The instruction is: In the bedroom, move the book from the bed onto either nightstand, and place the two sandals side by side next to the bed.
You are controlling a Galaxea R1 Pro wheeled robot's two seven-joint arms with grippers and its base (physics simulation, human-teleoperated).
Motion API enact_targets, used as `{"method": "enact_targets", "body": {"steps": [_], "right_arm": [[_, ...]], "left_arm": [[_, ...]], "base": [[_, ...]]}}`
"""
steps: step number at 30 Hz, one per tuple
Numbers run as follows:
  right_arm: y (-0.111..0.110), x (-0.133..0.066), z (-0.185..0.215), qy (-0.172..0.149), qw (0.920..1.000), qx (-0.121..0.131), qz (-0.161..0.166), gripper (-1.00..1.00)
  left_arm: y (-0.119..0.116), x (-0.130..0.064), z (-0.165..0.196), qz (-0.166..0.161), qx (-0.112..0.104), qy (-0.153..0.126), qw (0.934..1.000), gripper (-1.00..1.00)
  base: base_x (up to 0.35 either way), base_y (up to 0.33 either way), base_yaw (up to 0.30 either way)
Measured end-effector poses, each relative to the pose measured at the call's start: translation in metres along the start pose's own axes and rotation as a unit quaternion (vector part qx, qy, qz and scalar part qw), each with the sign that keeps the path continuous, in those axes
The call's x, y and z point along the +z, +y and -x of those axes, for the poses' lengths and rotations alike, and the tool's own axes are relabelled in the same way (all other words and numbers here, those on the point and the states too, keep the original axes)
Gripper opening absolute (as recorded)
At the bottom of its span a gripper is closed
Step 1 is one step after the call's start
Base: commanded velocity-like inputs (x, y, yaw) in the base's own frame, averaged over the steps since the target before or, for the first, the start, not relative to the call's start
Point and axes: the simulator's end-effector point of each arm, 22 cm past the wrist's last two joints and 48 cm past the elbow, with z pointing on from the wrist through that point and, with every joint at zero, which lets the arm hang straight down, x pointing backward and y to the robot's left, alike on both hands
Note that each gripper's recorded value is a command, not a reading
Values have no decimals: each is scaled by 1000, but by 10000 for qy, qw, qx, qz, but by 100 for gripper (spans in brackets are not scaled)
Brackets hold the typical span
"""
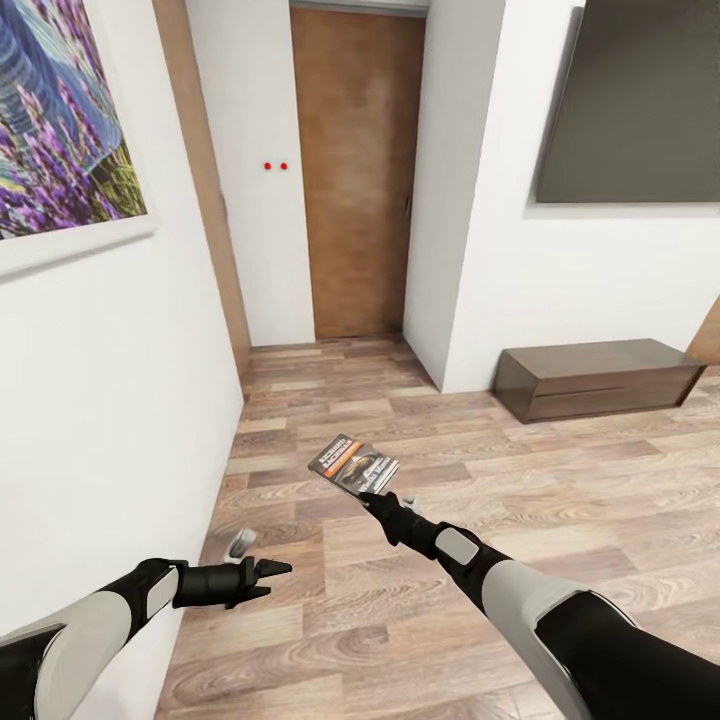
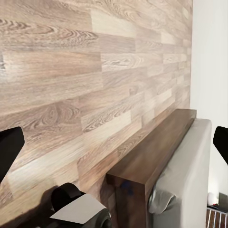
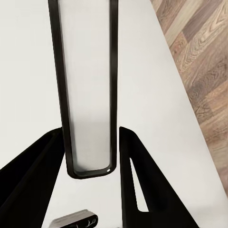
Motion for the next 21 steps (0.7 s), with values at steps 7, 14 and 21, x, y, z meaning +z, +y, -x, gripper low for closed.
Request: {"method": "enact_targets", "body": {"steps": [7, 14, 21], "right_arm": [[0, 0, 0, 1, 10000, -1, -1, -100], [0, 0, 0, 3, 10000, -5, -3, -100], [0, 0, 0, 6, 10000, -11, -6, -100]], "left_arm": [[0, 0, 0, -2, 0, 0, 10000, 100], [0, 0, 0, 1, 0, -1, 10000, 100], [0, -1, 0, 1, 0, -3, 10000, 100]], "base": [[130, 0, -32], [129, 0, -141], [129, 0, -172]]}}
